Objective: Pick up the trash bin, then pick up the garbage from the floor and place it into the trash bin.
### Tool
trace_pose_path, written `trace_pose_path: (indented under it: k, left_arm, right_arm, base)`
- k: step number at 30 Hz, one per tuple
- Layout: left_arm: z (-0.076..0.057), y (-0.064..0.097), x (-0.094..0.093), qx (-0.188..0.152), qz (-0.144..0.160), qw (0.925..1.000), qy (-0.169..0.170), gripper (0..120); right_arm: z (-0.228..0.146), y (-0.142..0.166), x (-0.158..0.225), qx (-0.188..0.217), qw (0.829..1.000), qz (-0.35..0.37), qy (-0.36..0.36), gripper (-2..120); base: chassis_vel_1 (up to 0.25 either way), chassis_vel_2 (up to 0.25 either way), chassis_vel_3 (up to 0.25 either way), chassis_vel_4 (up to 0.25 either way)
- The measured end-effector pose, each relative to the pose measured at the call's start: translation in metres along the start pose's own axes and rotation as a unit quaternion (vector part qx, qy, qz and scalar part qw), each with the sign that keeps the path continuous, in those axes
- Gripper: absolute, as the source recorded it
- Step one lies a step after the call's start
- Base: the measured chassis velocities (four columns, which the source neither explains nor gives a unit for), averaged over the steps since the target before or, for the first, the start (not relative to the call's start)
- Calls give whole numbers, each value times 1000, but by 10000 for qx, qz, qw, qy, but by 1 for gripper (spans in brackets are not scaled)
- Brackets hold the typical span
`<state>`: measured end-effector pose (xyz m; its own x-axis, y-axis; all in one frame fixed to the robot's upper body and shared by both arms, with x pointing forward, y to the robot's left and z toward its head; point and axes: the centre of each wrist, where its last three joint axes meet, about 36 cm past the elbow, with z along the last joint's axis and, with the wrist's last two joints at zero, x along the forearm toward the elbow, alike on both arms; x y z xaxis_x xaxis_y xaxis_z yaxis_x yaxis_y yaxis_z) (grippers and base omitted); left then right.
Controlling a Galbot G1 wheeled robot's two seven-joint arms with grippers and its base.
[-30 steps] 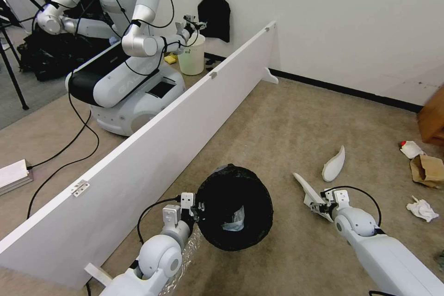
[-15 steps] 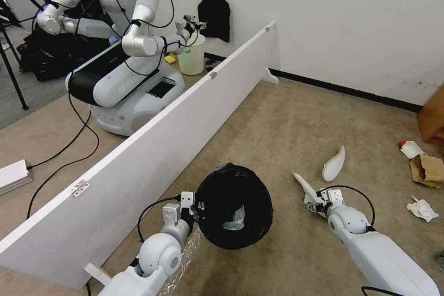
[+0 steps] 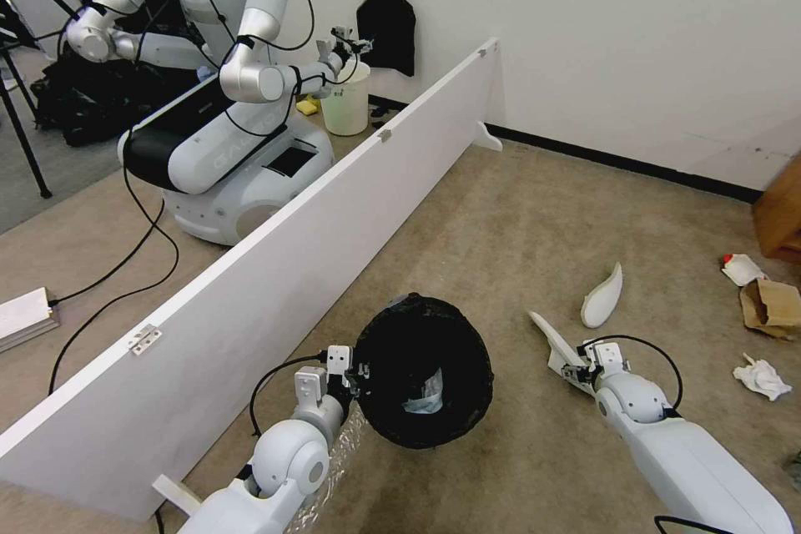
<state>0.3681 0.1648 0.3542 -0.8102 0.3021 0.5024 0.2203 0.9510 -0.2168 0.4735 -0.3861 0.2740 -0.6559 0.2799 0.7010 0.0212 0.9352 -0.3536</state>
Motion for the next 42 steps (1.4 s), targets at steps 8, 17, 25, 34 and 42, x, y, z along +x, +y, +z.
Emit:
trace_pose_path:
  k: [8,17,25,34,42]
  left_arm:
    - [1,0,-1,6,0,10000,2,0]
    - [1,0,-2,17,7,10000,0,0]
    - [1,3,-1,52,-23,10000,-8,0]
    - [2,5,-2,66,-51,10000,-22,0]
    - [4,6,-1,72,-63,10000,-17,0]
  right_arm:
    - [-1,-2,0,76,9999,98,-61,100]
    - [-6,-2,1,185,9996,135,-157,100]
    - [-19,31,-4,244,9990,-118,-343,100]
    - [-38,56,-9,221,9979,-320,-517,76]
    - [-37,62,-11,193,9980,-356,-485,48]
  base:
    - [0,0,0,0]
    - [0,0,0,0]
    - [0,0,0,0]
    - [0,0,0,0]
    - [0,0,0,0]
